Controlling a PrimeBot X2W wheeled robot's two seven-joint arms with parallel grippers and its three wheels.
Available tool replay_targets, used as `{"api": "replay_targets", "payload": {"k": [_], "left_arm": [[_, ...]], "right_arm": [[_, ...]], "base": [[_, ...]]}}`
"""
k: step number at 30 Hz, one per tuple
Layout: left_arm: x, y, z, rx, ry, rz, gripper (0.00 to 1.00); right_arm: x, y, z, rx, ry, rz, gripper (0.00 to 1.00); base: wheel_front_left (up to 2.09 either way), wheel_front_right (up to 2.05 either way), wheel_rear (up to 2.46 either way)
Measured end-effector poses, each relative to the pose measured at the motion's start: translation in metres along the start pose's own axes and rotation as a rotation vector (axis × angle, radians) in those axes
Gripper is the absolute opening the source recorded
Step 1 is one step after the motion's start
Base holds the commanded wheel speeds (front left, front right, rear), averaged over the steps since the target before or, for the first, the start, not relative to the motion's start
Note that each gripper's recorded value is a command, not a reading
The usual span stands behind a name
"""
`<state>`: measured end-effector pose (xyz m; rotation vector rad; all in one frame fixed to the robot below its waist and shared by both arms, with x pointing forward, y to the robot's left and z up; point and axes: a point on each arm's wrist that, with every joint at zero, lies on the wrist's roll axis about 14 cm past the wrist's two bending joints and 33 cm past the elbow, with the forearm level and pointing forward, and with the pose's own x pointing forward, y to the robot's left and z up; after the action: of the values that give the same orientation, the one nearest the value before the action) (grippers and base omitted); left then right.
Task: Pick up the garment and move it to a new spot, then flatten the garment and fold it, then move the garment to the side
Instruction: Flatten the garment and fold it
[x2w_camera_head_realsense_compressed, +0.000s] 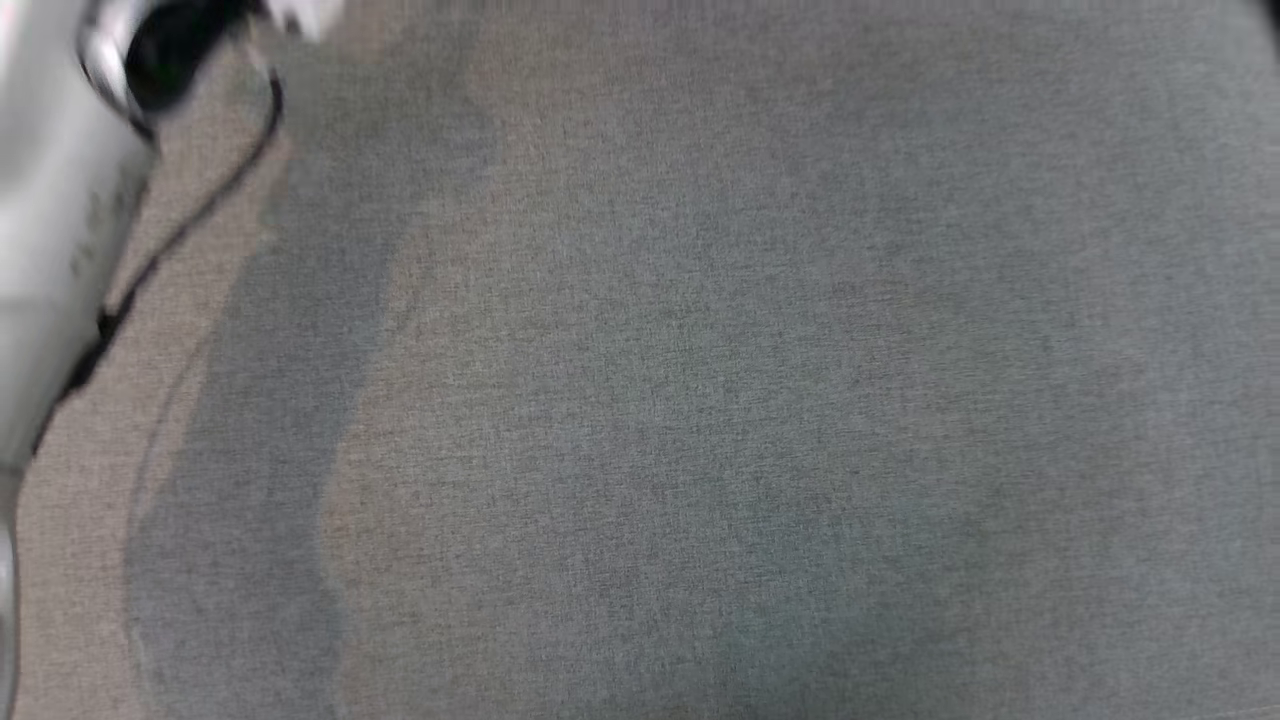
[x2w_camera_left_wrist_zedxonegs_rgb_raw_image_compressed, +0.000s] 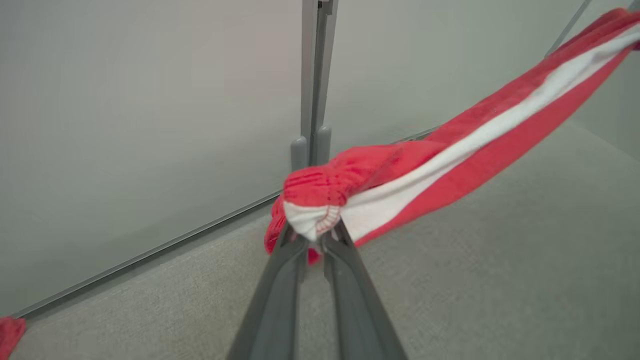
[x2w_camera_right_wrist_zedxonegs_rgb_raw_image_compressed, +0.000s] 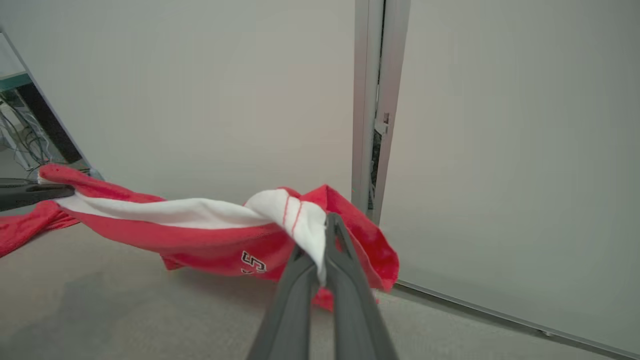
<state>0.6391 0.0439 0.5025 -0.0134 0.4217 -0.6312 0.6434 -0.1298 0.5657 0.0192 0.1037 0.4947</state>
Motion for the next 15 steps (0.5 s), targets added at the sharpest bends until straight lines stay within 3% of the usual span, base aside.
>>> {"api": "replay_targets", "payload": {"k": [5, 15], "left_arm": [[-0.028, -0.028, -0.062, -0.059, 0.128, -0.065, 0.0], [-0.104, -0.091, -0.133, -0.186, 0.337, -0.18, 0.0]], "right_arm": [[-0.041, 0.014, -0.047, 0.04, 0.157, 0.017, 0.0], [-0.128, 0.042, -0.089, 0.084, 0.394, 0.049, 0.0]], "base": [[0.0, 0.0, 0.0], [0.0, 0.0, 0.0]]}}
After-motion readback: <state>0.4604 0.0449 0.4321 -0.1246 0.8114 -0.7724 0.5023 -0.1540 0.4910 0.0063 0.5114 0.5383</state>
